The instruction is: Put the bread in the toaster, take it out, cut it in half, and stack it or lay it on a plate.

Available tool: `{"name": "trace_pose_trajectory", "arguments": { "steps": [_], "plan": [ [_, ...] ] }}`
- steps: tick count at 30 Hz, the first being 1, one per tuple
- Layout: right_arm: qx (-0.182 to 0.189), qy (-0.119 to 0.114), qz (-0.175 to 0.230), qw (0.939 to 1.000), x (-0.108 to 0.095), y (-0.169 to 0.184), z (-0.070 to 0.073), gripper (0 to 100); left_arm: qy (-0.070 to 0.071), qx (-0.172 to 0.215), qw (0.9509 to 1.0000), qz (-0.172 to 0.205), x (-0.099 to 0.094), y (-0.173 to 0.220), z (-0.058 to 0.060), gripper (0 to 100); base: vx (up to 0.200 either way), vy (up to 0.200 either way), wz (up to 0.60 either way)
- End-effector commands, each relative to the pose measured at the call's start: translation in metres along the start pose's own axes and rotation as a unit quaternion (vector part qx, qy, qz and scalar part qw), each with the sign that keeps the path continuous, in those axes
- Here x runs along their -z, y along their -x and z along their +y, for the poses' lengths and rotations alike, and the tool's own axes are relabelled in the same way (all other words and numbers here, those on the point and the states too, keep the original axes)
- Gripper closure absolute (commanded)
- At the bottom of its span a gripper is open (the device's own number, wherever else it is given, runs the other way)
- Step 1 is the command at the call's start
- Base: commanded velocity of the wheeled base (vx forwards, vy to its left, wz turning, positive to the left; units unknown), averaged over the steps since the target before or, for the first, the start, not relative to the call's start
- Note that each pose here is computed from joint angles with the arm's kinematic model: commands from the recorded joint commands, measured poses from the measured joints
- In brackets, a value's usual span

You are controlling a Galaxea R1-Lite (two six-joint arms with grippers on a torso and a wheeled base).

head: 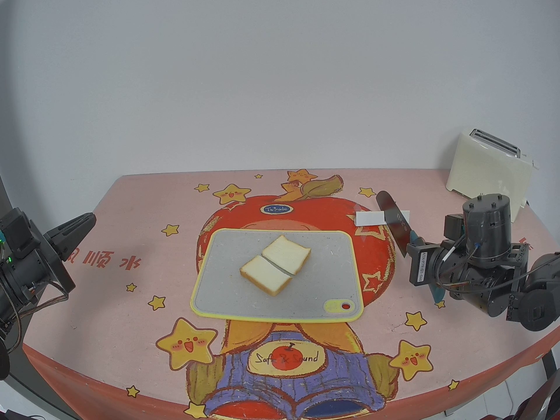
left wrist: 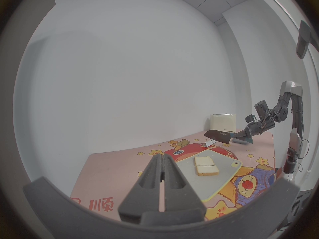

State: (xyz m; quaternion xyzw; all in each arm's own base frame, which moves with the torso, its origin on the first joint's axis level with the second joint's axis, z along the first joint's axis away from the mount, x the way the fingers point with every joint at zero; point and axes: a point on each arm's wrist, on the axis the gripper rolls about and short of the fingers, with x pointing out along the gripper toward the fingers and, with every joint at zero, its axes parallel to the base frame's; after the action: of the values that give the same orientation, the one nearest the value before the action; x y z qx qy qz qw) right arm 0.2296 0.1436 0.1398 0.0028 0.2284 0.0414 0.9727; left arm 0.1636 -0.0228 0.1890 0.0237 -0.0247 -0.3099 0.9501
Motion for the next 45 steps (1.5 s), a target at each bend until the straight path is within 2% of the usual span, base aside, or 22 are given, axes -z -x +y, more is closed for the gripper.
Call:
{"name": "trace_pose_trajectory", "arguments": {
  "steps": [1,12,13,26,37,43,45],
  "plan": [
    [0.000,0.001,0.002,1.0000,0.001,-0.001,0.001,100,0.000,0.000,1.0000,-0.001,0.000,0.000,0.000,100,0.000,0.000,0.00],
    [-0.004,0.006,0.005,1.0000,0.004,0.001,0.003,100,0.000,0.000,1.0000,-0.001,0.000,0.000,0.000,100,0.000,0.000,0.00],
    [-0.004,0.006,0.005,1.0000,0.004,0.001,0.003,0,0.000,0.000,1.0000,-0.001,0.000,0.000,0.000,100,0.000,0.000,0.00],
    [-0.005,0.006,0.005,1.0000,0.004,0.002,0.002,0,-0.001,0.000,1.0000,0.000,0.000,0.000,0.000,100,0.000,0.000,0.00],
    [-0.011,-0.006,-0.021,0.9997,0.003,0.001,0.003,0,-0.001,0.000,1.0000,0.000,0.000,0.000,0.000,100,0.000,0.000,0.00],
    [-0.019,-0.016,-0.052,0.9984,-0.001,0.008,0.000,0,-0.003,0.000,1.0000,-0.005,-0.002,0.001,-0.001,100,0.000,0.000,0.00],
    [-0.029,-0.026,-0.084,0.9957,-0.009,0.019,-0.002,0,-0.004,0.000,1.0000,-0.006,-0.002,0.001,-0.001,100,0.000,0.000,0.00]
  ]
}}
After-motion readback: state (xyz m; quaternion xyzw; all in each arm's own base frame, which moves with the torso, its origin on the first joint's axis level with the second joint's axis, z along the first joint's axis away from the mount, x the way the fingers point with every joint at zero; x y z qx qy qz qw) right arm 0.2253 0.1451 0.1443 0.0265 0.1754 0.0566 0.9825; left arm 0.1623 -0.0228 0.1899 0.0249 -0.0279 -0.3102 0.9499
